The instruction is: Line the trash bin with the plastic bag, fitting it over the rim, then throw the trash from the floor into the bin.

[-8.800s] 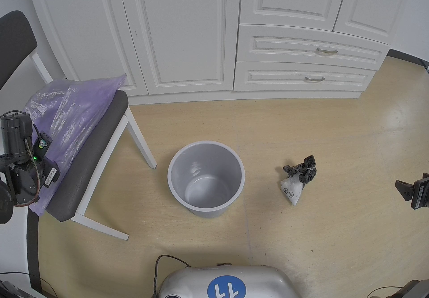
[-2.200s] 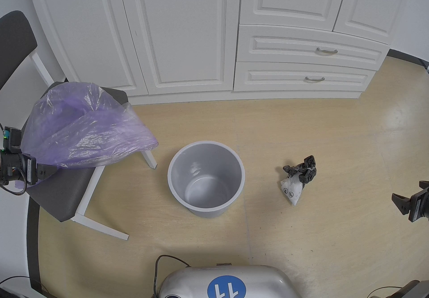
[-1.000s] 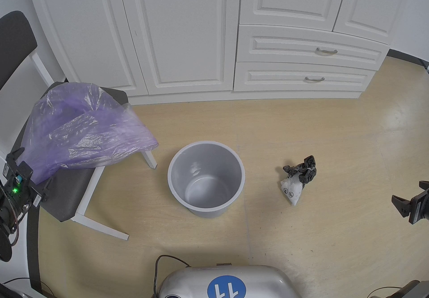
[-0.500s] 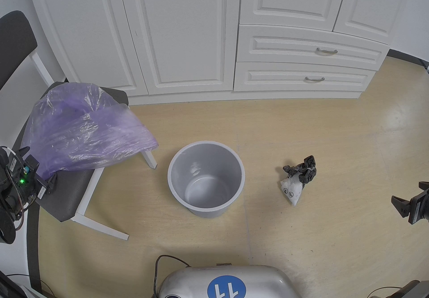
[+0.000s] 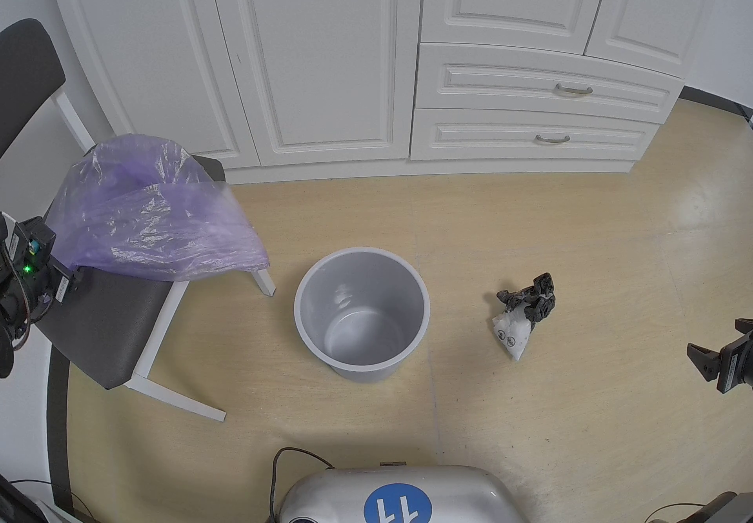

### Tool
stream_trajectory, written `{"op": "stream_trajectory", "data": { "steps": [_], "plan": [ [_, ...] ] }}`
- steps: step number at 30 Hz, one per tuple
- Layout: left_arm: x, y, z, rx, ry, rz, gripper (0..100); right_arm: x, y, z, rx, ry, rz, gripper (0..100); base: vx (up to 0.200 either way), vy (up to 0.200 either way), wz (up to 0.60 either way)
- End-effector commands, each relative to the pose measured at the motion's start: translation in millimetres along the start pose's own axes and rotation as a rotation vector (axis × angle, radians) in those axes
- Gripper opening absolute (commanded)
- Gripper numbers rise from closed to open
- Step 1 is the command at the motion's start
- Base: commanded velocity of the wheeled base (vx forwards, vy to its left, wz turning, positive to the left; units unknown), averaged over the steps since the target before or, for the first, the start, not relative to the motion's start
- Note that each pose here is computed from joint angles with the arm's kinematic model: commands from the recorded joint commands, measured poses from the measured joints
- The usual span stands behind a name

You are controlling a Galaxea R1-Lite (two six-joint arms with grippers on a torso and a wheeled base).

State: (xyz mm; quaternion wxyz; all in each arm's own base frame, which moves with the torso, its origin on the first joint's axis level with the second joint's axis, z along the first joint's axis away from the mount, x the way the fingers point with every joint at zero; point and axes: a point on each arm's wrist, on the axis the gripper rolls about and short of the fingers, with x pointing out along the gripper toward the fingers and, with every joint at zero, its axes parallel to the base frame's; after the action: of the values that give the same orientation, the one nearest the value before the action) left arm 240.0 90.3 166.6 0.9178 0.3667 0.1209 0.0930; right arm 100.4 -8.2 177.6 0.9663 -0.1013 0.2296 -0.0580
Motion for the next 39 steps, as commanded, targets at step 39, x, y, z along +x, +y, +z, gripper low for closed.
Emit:
{"op": "stream_trajectory", "data": {
  "steps": [39],
  "plan": [
    [-39.3, 37.1, 24.1, -0.247, 0.083, -0.201, 100, 2.6, 0.9, -3.2, -0.004, 0.021, 0.004, 100, 0.0, 0.0, 0.0]
  ]
}}
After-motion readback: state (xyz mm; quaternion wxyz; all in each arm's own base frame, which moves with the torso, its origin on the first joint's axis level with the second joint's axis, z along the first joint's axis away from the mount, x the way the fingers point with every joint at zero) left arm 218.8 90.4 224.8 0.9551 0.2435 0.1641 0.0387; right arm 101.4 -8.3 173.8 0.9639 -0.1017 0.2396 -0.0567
